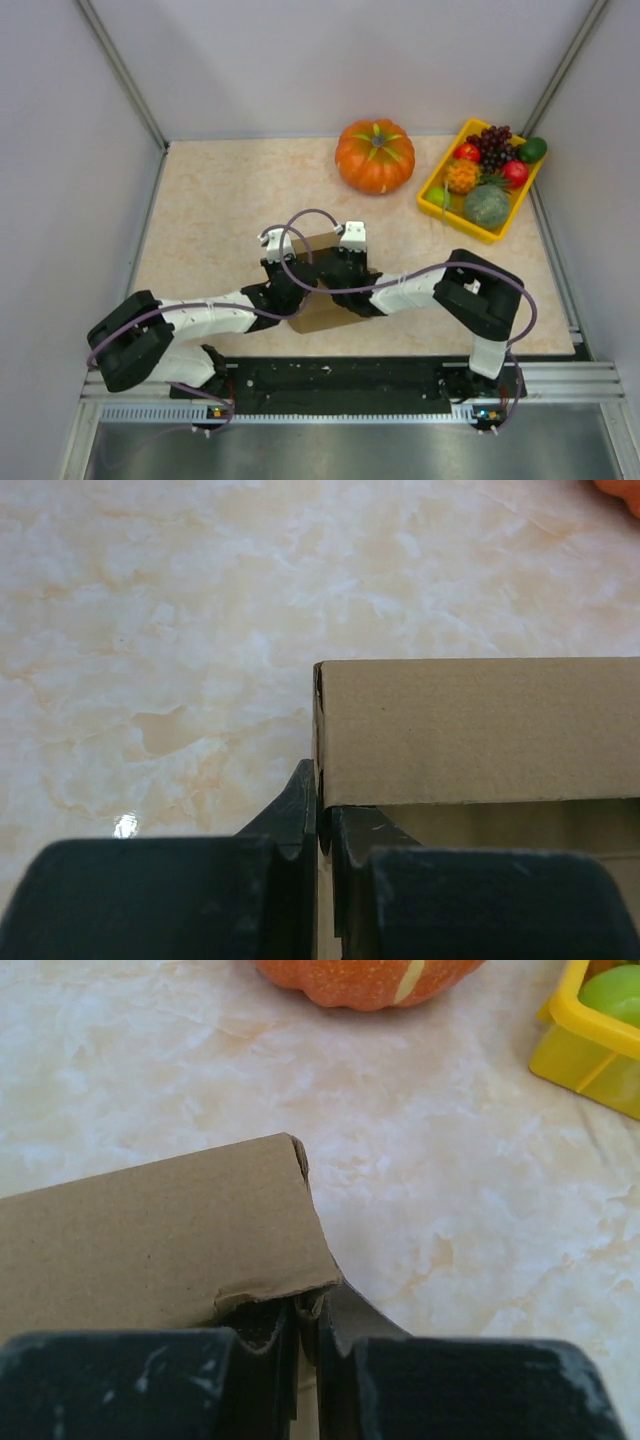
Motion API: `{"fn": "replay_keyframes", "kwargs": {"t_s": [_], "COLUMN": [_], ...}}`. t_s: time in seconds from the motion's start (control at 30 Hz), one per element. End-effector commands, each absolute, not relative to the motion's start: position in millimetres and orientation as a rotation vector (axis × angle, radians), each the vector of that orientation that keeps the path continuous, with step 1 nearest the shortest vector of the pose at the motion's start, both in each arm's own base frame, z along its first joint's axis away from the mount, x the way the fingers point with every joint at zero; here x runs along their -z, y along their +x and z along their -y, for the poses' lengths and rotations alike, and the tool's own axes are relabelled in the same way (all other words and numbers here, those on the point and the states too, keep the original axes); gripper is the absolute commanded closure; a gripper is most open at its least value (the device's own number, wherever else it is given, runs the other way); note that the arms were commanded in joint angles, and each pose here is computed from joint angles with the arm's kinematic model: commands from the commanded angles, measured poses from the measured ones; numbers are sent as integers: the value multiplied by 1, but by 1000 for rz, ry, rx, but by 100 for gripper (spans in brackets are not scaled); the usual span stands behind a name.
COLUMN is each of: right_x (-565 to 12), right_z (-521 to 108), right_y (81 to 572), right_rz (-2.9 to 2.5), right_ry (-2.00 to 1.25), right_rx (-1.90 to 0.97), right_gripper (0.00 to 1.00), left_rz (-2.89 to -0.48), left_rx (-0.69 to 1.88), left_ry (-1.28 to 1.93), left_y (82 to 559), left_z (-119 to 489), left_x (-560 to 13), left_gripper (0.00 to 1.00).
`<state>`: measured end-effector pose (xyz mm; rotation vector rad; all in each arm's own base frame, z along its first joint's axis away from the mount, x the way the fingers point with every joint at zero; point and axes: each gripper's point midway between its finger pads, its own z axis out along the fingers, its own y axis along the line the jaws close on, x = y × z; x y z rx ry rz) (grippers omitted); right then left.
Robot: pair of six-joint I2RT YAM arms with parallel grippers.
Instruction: Fold the paper box
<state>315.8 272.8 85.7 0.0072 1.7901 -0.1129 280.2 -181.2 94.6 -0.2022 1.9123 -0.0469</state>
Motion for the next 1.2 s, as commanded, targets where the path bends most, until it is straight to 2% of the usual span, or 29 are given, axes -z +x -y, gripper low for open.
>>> {"fn": "replay_keyframes", "kwargs": {"t_s": [0.0,0.07,0.1,0.13,0.17,0.2,0.23,0.3,0.37,0.4,0.5,0.6,0.67,0.73,0.8,0.9,0.97,1.17], "right_x": [-81,-93,-73,-77,-92,-85,-84,-82,-73,-79,-72,-89,-115,-113,-138,-164,-172,-167], "right_z": [-256,-261,-253,-254,-264,-256,-251,-250,-237,-244,-237,-227,-221,-214,-206,-208,-220,-237], "right_y": [303,308,300,299,301,292,289,279,270,265,243,230,231,227,241,250,251,262], "right_rz": [-1794,-1781,-1827,-1815,-1760,-1774,-1779,-1799,-1828,-1836,-1865,-1866,-1834,-1906,-1929,-1977,-2049,-1998], "right_ry": [122,119,31,-79,-41,-116,-154,-238,-297,-329,-424,-443,-389,-381,-282,-217,-234,-446], "right_rx": [313,248,223,207,76,36,38,-44,-49,-145,-225,-293,-348,-395,-493,-655,-760,-743], "right_gripper": [100,100,100,100,91,65,51,29,19,19,17,14,13,13,13,13,13,16], "left_rz": [-1864,-1869,-1871,-1866,-1868,-1868,-1868,-1871,-1874,-1872,-1873,-1866,-1860,-1867,-1868,-1865,-1863,-1870], "left_rx": [116,109,111,114,113,109,105,100,87,85,67,38,30,17,20,42,54,41], "left_ry": [-274,-270,-269,-269,-265,-265,-265,-266,-265,-266,-252,-241,-231,-200,-183,-164,-150,-139], "left_y": [290,290,290,290,289,288,288,288,288,288,289,290,292,293,293,292,291,293], "left_z": [200,200,200,199,198,197,196,195,193,193,192,190,191,193,195,197,197,200], "left_x": [-113,-112,-111,-112,-111,-109,-109,-106,-103,-103,-102,-100,-101,-100,-100,-100,-99,-102], "left_gripper": [100,100,100,100,100,100,100,100,100,100,100,100,100,100,100,90,89,96]}}
